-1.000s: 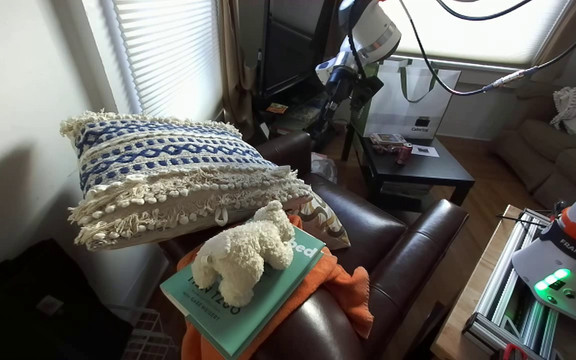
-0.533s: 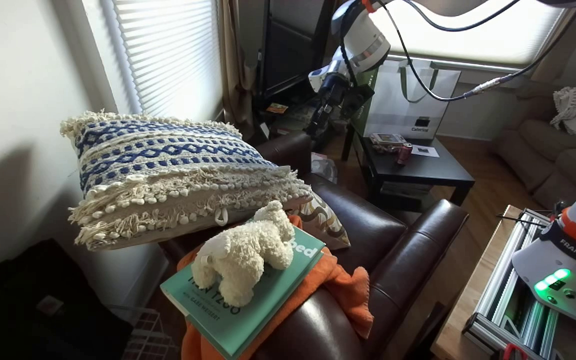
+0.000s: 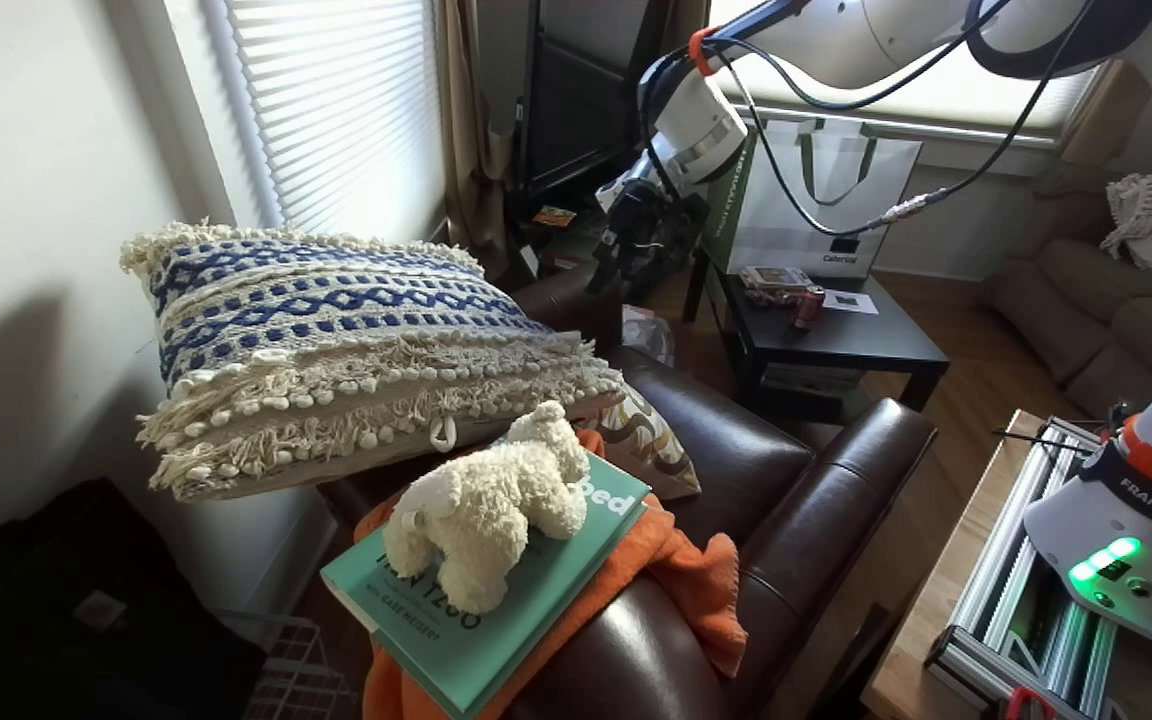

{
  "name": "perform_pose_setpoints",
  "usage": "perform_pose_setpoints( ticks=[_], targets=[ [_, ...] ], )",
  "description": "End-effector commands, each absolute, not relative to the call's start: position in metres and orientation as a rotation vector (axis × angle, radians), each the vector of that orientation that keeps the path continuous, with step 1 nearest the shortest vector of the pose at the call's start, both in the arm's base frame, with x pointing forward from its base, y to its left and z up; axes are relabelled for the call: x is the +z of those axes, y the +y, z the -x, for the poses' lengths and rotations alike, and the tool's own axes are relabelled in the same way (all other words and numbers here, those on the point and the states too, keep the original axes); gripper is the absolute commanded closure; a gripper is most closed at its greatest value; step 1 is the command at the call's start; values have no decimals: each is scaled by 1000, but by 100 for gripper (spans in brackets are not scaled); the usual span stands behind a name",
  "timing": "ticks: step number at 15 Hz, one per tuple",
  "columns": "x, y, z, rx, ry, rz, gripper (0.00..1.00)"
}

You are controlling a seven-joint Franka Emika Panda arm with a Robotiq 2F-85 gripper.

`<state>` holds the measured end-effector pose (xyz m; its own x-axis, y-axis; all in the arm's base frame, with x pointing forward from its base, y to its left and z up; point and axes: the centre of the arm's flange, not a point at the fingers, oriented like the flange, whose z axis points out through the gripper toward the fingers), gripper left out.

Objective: Place the pillow square onto the chair

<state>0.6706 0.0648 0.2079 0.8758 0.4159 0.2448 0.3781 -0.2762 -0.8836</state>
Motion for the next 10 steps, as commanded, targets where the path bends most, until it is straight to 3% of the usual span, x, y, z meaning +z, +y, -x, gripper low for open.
perform_pose_setpoints(
  ticks=[1, 10],
  targets=[
    [206, 65, -672, 48, -579, 1894, 0],
    [162, 79, -715, -109, -105, 2064, 0]
  ],
)
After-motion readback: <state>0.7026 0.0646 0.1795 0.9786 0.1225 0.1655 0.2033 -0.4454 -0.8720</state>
